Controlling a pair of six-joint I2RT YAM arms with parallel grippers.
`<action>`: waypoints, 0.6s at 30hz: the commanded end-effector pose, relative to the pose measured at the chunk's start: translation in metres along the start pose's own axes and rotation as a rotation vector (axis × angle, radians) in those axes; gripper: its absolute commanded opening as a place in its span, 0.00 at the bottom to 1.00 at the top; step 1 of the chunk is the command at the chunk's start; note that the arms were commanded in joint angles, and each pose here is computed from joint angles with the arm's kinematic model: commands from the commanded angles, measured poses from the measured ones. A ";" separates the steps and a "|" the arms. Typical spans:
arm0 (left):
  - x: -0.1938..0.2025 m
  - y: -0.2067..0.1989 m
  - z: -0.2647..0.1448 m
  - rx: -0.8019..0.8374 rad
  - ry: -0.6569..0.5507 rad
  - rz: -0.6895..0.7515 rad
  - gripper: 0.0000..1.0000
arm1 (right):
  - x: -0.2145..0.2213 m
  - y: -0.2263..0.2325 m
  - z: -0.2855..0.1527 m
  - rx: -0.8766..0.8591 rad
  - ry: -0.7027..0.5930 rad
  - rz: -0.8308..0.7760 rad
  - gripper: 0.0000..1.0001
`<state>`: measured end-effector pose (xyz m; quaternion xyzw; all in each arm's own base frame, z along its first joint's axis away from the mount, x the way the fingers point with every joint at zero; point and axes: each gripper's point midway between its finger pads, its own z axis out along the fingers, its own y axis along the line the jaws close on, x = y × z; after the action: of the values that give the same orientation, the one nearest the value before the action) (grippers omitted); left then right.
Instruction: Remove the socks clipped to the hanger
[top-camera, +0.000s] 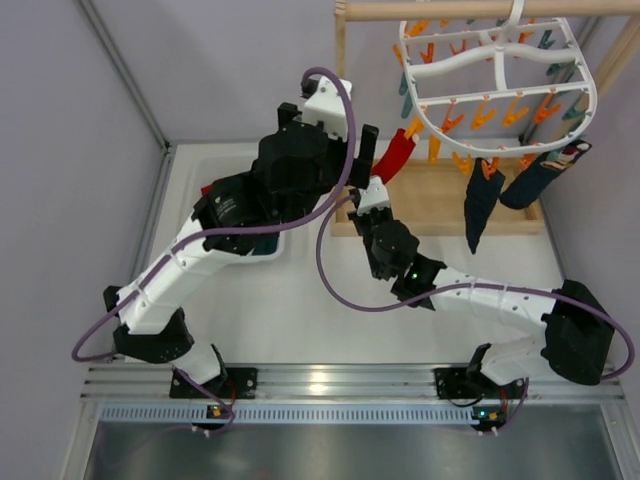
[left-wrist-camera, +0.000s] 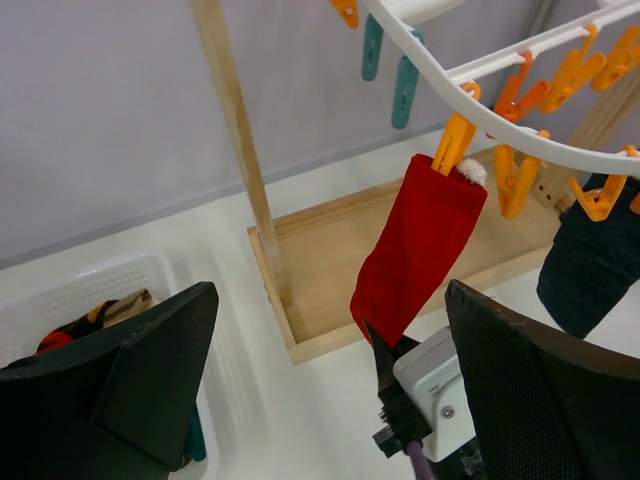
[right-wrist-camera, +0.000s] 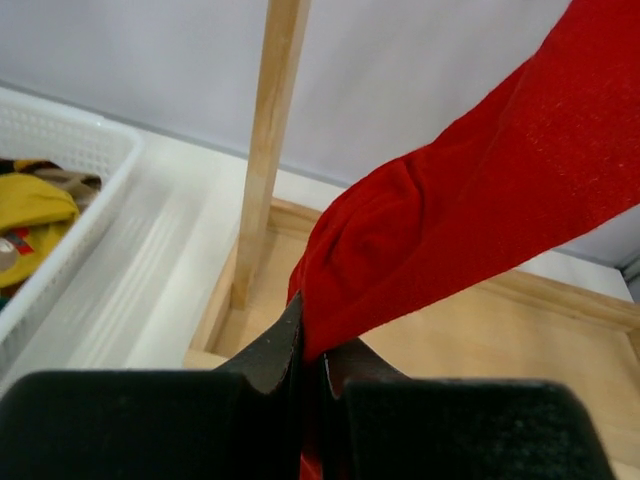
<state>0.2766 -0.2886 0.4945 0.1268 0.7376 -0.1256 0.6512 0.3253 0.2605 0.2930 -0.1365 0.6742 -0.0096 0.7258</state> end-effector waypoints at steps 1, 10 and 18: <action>-0.007 -0.021 0.010 0.096 -0.010 0.039 0.99 | 0.007 -0.002 -0.002 0.027 -0.022 -0.009 0.01; -0.006 -0.051 0.052 0.213 0.002 -0.008 0.99 | 0.032 -0.038 0.021 0.059 -0.031 -0.075 0.02; 0.002 -0.081 0.077 0.273 -0.011 -0.028 0.99 | 0.040 -0.066 0.047 0.061 -0.057 -0.100 0.02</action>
<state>0.3191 -0.3769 0.4589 0.2137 0.7412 -0.1898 0.6074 0.3784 0.1935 0.2527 -0.1470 0.6736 -0.0837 0.7195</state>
